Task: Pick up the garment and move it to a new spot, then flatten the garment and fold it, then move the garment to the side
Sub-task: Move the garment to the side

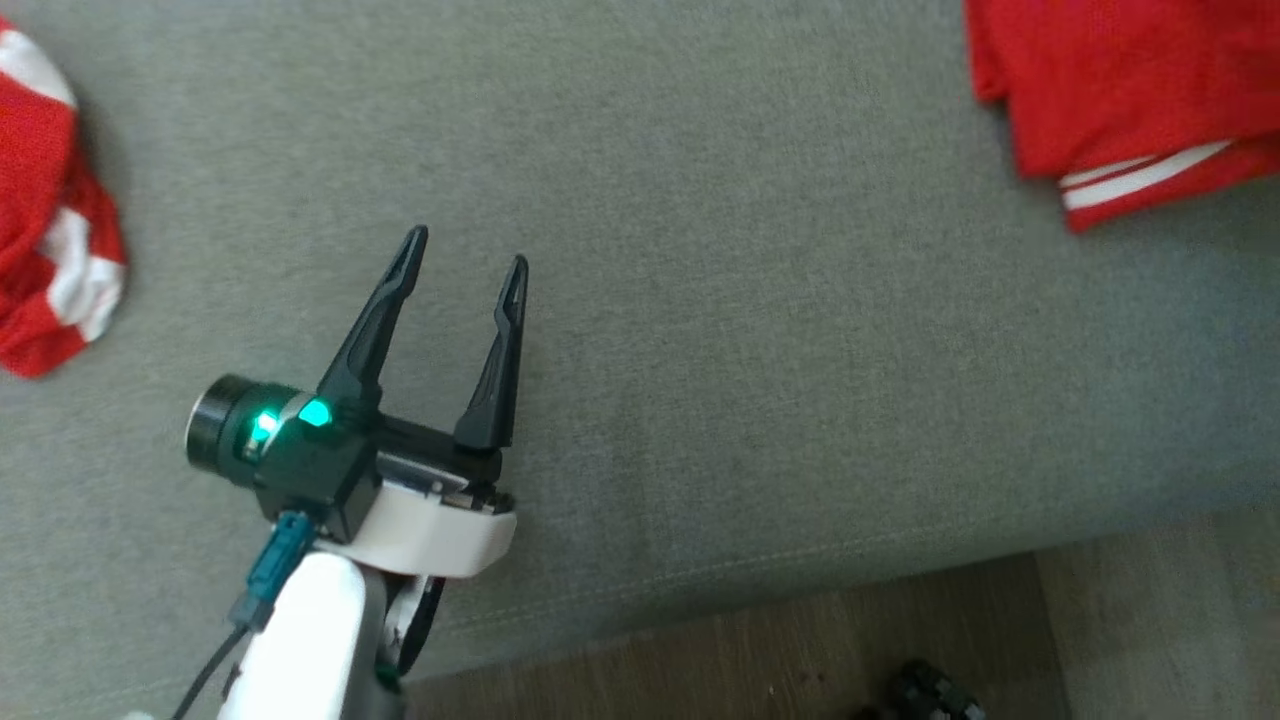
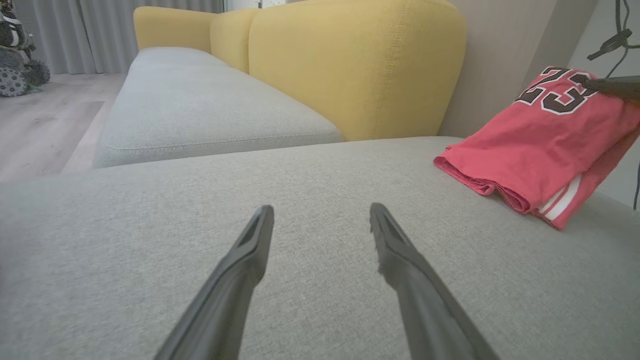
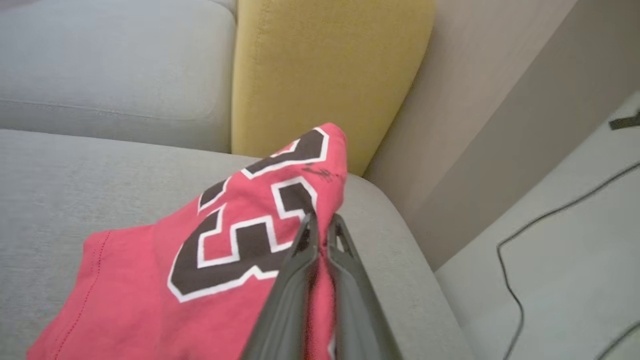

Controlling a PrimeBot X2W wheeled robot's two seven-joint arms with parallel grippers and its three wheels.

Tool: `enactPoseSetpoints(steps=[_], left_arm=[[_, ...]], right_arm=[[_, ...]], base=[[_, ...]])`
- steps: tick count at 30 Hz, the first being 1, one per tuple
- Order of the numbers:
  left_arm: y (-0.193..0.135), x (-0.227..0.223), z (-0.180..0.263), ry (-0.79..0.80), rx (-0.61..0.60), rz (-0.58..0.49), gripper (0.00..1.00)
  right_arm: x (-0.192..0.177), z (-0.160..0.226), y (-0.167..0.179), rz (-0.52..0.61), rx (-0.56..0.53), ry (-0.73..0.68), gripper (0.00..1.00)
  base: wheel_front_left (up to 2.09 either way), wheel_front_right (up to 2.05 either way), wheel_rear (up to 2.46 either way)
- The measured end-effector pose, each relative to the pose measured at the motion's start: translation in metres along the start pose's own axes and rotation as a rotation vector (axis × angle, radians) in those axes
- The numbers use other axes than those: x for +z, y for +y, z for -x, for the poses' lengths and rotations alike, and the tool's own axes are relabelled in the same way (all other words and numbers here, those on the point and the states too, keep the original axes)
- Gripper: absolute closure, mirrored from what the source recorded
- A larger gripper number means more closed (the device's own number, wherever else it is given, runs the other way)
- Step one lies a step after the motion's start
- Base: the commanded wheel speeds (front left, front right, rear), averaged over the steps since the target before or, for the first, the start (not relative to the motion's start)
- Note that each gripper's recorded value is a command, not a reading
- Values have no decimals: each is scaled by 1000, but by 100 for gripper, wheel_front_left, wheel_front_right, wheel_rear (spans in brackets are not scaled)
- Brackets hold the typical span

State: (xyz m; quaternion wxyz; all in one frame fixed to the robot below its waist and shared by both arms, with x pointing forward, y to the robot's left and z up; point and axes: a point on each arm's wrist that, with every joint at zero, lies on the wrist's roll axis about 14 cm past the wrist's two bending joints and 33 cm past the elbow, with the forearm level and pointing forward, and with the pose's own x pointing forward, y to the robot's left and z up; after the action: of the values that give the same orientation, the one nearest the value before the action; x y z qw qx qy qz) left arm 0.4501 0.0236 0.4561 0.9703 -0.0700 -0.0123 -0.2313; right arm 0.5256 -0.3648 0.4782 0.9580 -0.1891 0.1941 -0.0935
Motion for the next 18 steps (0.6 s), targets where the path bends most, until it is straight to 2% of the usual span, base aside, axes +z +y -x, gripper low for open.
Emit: enactPoseSetpoints(steps=[3,4,5,10,14,18], left_arm=[[-3,-8,-6,8,-19,16,0],[-3,-11,-8,11,-25,21,0],[-4,-13,-10,13,-28,25,0],[-3,-11,-14,4,-32,20,0],[0,0,-9,-12,-22,-1,0],[4,17,-1,-36,3,-32,0]], right_arm=[[0,0,-14,21,-48,5,100],[0,0,-19,13,-63,9,75],[2,1,-22,27,-79,2,0],[24,8,-26,129,-143,-100,0],[40,15,16,131,-70,-189,0],[49,28,75,54,70,-279,0]], base=[[0,0,0],[0,0,0],[0,0,0],[0,0,0],[0,0,0],[0,0,0]])
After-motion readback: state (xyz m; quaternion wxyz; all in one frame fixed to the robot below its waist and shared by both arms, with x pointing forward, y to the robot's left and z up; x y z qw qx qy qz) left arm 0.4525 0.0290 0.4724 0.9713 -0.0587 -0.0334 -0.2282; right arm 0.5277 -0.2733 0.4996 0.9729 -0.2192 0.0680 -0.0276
